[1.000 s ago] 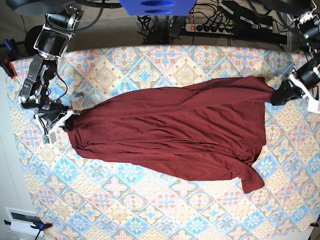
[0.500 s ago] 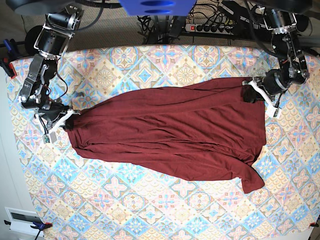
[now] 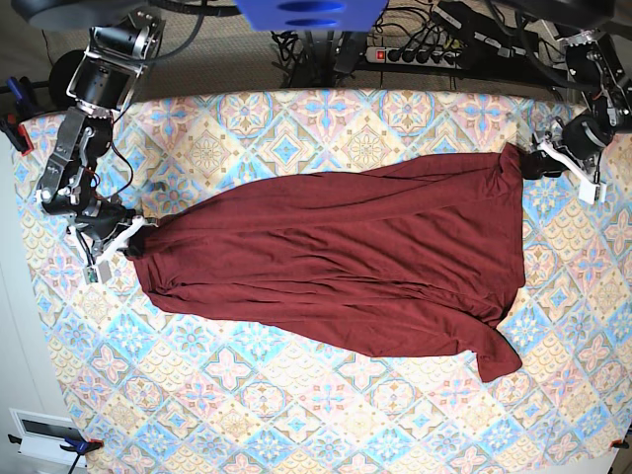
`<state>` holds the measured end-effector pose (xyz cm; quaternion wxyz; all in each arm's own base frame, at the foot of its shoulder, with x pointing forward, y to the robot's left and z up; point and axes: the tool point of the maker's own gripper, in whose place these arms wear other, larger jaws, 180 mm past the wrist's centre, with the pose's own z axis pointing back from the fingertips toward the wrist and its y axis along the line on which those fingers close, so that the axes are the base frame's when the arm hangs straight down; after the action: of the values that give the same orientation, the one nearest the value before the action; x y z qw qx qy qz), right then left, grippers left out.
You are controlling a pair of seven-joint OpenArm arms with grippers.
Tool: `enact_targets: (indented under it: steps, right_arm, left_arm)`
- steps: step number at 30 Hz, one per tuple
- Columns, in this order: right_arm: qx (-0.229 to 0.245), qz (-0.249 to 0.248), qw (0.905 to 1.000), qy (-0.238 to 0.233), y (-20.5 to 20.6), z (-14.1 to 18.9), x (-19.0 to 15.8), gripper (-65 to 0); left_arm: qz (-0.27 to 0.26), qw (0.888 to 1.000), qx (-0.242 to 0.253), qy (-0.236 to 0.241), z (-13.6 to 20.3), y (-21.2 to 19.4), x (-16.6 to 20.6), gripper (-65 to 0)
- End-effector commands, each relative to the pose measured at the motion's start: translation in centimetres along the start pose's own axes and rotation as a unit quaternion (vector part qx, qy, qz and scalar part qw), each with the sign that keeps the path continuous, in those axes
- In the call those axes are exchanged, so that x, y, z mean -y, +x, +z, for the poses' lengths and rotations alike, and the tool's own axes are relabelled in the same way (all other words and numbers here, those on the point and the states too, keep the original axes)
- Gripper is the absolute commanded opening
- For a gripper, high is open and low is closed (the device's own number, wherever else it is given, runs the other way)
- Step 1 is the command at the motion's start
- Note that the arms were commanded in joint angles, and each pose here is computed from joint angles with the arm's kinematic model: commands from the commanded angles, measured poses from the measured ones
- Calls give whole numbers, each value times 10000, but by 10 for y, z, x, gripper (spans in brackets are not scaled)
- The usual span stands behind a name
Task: Layout the t-shirt on the table in an organized manner, then fold the t-shirt properly
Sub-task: 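Pull the held corner with the left gripper along the shirt's side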
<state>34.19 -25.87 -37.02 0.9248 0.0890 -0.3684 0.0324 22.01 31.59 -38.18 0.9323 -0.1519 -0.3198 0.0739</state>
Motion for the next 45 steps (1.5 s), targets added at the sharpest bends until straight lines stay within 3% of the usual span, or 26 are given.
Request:
enact_targets:
  steps: [1, 8, 19, 22, 25, 26, 37, 45]
  right_arm:
    - [284, 100, 9995, -37, 21, 6, 4, -650]
    - [255, 111, 9996, -28, 20, 5, 3, -650]
    - [257, 112, 9996, -24, 20, 6, 3, -650]
    - [264, 102, 9996, -33, 20, 6, 4, -650]
    - [264, 102, 9996, -33, 20, 6, 4, -650]
    - [264, 102, 9996, -33, 20, 6, 4, -650]
    - [273, 108, 9996, -35, 21, 7, 4, -650]
    - [262, 113, 9996, -30, 20, 6, 3, -650]
  left_arm:
    - [-36, 9998, 168, -35, 4, 11, -1, -357]
    - [427, 9990, -92, -25, -6, -16, -14, -357]
    - [467, 9976, -298, -423, -31, -30, 17, -364]
    - [315, 9961, -520, -636, -41, -39, 34, -428]
    - [259, 9952, -590, -730, -44, -42, 41, -583]
    - [274, 9956, -549, -710, -43, -39, 40, -648]
    - [663, 9934, 685, -645, 11, 37, 6, -650]
    - [1385, 9812, 974, -921, -17, 65, -6, -649]
